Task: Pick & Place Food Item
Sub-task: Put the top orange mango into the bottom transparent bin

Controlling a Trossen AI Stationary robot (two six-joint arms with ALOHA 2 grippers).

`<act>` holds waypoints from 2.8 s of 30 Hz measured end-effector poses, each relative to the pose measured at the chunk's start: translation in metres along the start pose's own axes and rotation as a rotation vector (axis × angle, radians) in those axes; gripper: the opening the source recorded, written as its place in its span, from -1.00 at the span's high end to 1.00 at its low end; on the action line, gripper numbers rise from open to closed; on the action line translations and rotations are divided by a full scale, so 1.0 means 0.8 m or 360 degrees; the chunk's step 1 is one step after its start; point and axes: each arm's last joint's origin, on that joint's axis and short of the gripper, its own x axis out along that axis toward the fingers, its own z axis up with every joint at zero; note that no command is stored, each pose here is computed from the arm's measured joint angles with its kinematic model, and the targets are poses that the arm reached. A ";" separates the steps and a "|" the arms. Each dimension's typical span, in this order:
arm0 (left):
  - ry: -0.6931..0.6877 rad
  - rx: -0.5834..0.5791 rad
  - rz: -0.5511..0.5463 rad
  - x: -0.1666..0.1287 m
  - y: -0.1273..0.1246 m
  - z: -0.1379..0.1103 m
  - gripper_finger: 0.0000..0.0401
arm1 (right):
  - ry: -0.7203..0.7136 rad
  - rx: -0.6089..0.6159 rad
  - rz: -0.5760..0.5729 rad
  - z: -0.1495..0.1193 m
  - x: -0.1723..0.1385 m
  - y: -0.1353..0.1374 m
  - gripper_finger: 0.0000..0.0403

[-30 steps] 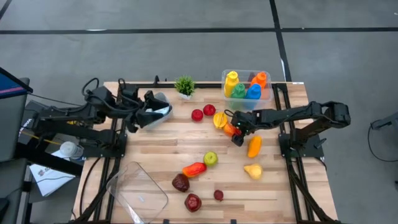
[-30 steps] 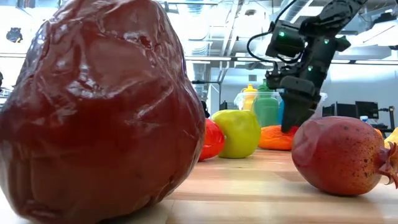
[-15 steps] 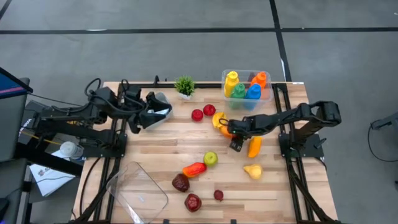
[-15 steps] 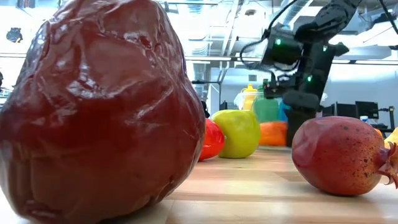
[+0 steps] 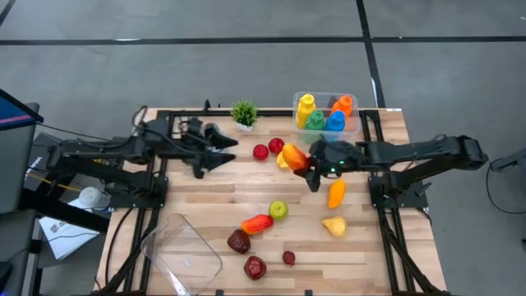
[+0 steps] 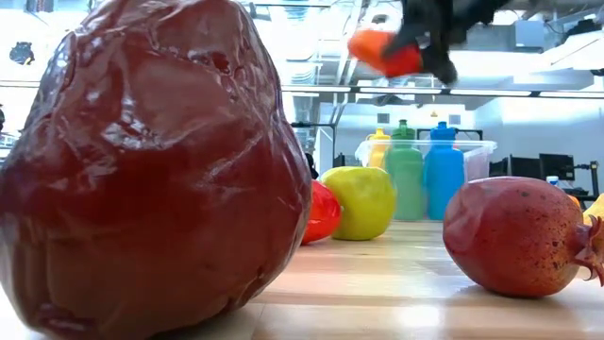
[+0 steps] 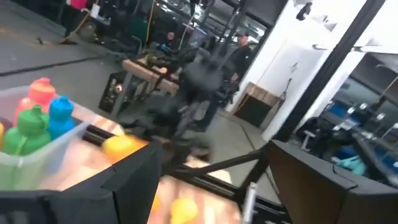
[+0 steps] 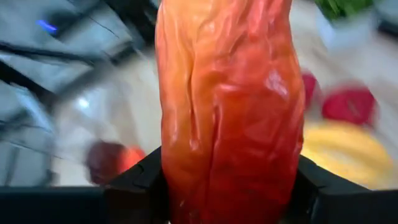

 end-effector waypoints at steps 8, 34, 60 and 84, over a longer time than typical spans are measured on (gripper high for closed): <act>-0.0034 0.0130 0.0012 0.063 0.028 -0.025 -0.42 | -0.0269 -0.0165 0.0169 0.048 -0.024 0.040 0.06; -0.0130 0.0137 -0.0153 0.122 0.057 -0.061 -0.42 | -0.0301 -0.0314 0.0193 0.069 -0.006 0.066 0.02; -0.0224 0.0089 -0.0196 0.138 0.064 -0.073 -0.04 | -0.0307 -0.0346 0.0188 0.070 -0.007 0.066 -0.06; 0.1117 -0.0699 0.0042 -0.065 -0.056 -0.082 -0.05 | -0.0041 -0.0324 0.0078 0.051 -0.086 0.032 -0.50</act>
